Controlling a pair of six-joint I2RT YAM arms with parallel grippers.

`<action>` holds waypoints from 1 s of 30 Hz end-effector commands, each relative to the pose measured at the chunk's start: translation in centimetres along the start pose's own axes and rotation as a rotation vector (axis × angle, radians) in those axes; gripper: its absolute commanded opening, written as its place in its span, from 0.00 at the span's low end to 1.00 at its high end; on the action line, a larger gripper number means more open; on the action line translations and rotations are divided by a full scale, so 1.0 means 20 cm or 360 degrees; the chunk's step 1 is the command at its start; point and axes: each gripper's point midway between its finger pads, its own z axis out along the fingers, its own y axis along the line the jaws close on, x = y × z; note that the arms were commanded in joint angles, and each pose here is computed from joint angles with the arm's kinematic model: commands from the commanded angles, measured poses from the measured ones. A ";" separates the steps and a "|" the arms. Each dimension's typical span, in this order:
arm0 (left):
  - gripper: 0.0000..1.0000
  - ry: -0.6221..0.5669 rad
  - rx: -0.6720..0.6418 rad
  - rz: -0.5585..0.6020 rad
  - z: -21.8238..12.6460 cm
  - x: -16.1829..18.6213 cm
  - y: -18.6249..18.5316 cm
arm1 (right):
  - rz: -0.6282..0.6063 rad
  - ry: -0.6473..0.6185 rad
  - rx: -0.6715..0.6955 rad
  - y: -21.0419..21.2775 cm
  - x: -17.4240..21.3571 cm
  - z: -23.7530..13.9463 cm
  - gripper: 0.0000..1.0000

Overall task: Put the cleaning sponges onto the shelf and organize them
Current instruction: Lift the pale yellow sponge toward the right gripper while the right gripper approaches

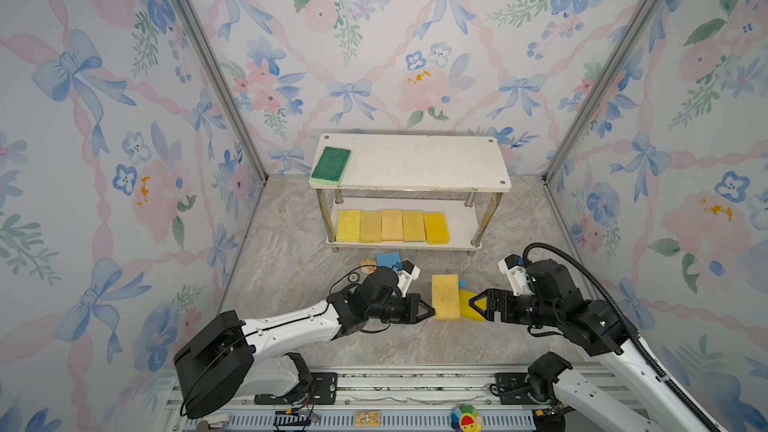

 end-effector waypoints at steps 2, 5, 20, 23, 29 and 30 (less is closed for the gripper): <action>0.01 -0.0048 0.0019 0.0021 -0.02 -0.03 -0.05 | 0.0048 -0.0009 -0.0138 0.08 0.00 0.01 0.98; 0.01 -0.0087 0.0040 0.0038 -0.04 -0.06 -0.09 | 0.0043 -0.0029 -0.0171 0.10 -0.01 0.01 0.96; 0.01 -0.0143 0.0079 0.0075 -0.06 -0.10 -0.17 | -0.0002 -0.0053 -0.0236 0.19 -0.02 0.03 0.73; 0.01 -0.0144 0.0086 0.0079 -0.07 -0.10 -0.18 | -0.0013 -0.0048 -0.0234 0.20 -0.02 0.05 0.68; 0.01 -0.0150 0.0092 0.0079 -0.08 -0.09 -0.19 | -0.0032 -0.0027 -0.0219 0.22 -0.01 0.08 0.60; 0.01 -0.0149 0.0094 0.0079 -0.08 -0.09 -0.19 | -0.0035 -0.0026 -0.0213 0.22 -0.01 0.09 0.60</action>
